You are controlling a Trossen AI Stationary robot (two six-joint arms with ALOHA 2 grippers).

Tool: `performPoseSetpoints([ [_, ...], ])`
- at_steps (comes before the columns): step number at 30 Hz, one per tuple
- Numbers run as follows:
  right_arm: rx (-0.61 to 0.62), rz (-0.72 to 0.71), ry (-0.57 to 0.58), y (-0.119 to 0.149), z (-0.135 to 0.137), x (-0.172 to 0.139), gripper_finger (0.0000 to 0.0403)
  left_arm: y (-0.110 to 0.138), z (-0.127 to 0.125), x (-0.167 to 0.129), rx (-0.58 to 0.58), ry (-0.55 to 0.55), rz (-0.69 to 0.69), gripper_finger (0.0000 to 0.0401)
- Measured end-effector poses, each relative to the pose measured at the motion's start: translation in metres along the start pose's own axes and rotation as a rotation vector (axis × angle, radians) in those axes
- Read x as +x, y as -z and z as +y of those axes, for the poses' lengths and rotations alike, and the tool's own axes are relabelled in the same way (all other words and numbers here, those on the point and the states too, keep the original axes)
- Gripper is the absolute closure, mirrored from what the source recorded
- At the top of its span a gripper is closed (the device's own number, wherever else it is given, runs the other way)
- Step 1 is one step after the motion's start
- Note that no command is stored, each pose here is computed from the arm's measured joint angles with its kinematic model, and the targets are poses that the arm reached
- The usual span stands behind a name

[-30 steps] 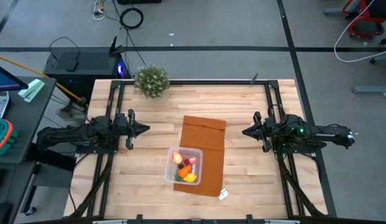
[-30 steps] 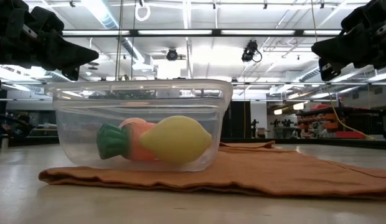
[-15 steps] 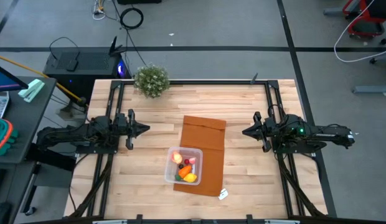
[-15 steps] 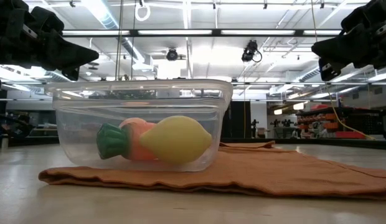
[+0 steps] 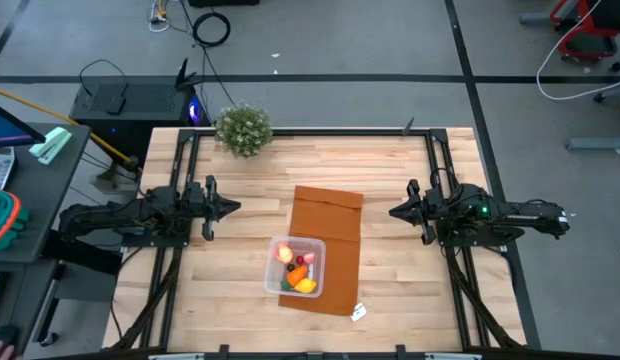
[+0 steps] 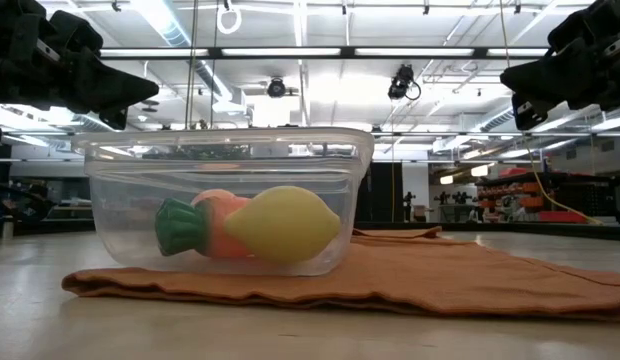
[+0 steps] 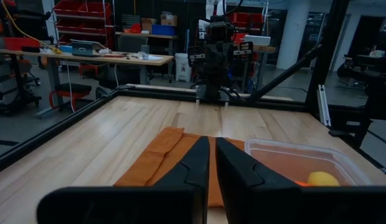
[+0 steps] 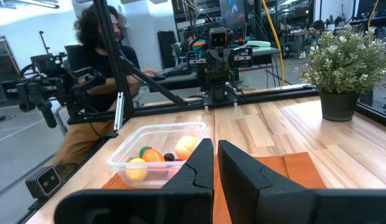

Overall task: Pick and placing Produce into tupperware
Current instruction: Return to Home Position

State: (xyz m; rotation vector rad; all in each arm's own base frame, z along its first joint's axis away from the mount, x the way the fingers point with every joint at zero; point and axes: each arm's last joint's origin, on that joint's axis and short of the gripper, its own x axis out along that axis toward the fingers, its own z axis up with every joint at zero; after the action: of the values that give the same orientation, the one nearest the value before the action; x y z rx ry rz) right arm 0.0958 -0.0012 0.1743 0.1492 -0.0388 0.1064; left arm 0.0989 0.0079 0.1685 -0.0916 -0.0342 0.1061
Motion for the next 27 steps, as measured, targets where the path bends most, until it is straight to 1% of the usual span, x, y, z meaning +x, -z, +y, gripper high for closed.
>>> performPoseSetpoints([
  [11,0.000,0.000,0.000,0.0000,0.0000,0.0000,0.0403,0.0000,0.0000,0.0000,-0.001,0.000,0.000,0.0378],
  [21,0.000,0.000,0.000,0.0000,0.0000,0.0000,0.0403,0.0000,0.0000,0.0000,-0.001,0.000,0.000,0.0365],
  [27,0.000,0.000,0.000,0.0000,0.0000,0.0000,0.0403,0.0000,0.0000,0.0000,-0.001,0.000,0.000,0.0372],
])
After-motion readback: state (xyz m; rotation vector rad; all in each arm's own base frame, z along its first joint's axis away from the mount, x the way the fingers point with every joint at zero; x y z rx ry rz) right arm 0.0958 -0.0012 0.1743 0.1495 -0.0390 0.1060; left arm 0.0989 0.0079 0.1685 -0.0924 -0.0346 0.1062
